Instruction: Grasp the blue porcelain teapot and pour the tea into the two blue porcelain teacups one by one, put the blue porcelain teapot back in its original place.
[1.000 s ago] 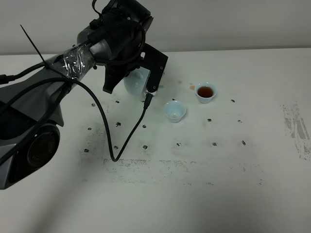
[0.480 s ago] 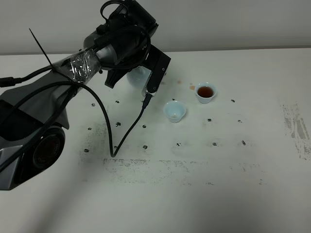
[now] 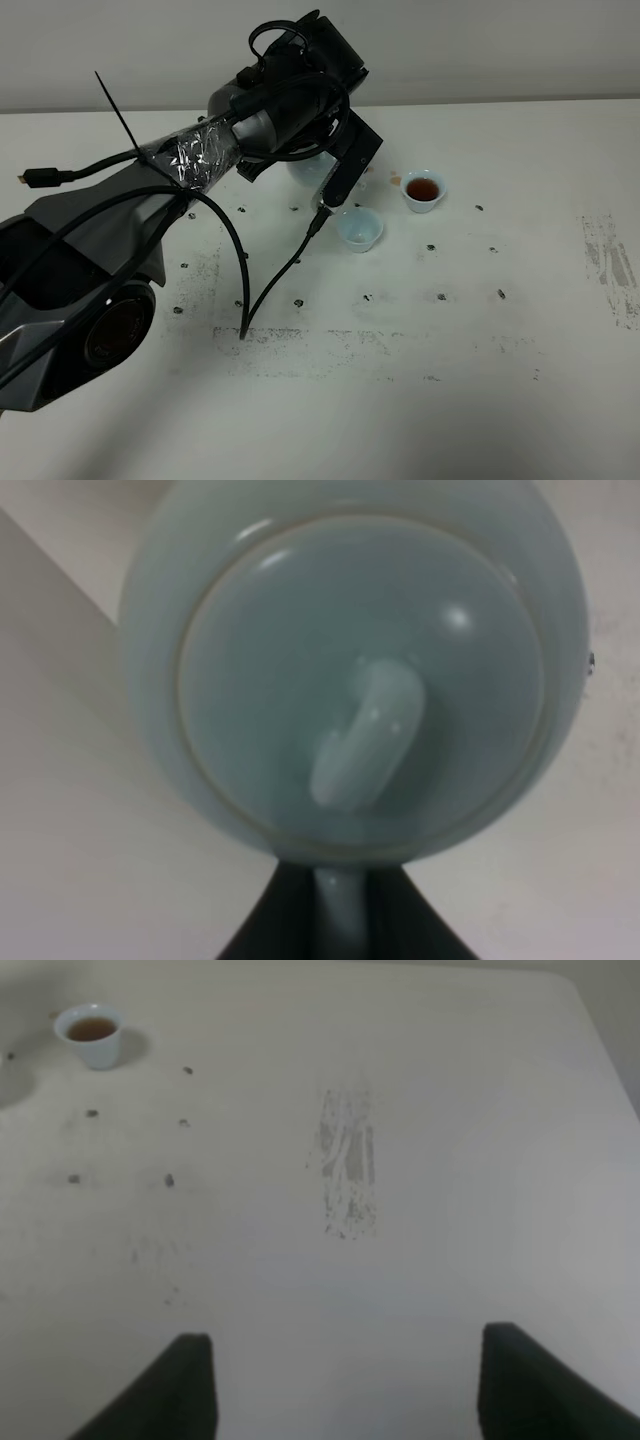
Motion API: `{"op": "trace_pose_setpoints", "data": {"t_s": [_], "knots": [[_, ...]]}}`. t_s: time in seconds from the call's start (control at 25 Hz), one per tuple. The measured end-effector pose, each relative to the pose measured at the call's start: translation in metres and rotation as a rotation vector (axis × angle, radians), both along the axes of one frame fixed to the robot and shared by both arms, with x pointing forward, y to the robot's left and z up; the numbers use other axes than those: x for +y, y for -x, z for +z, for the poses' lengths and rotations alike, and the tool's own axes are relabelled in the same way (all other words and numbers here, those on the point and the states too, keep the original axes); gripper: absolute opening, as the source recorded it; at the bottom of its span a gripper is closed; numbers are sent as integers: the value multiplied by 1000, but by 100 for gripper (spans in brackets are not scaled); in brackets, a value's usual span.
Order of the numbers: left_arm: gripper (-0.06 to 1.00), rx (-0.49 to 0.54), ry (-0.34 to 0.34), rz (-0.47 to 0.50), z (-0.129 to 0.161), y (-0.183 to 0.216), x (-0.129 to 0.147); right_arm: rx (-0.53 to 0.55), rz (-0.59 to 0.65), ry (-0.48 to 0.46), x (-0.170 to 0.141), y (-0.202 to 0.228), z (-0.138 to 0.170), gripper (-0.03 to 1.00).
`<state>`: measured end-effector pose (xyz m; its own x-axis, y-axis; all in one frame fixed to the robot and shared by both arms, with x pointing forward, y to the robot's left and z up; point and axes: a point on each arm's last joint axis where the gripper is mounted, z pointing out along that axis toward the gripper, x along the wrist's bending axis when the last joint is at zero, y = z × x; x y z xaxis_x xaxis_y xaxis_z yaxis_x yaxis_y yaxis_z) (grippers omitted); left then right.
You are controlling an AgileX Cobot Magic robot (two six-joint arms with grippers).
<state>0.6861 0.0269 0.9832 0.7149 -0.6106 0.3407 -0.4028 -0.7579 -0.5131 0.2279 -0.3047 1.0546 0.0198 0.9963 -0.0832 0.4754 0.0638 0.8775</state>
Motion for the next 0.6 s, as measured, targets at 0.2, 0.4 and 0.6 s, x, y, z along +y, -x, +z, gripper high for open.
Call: {"op": "trace_pose_setpoints", "data": {"t_s": [0.2, 0.4, 0.6], "knots": [[1, 10, -74, -44, 1, 2, 1, 0, 0, 0, 0, 0, 0, 54], [1, 20, -122, -87, 2, 5, -4, 0, 0, 0, 0, 0, 0, 54], [1, 22, -155, -137, 2, 10, -12, 0, 0, 0, 0, 0, 0, 54]]}}
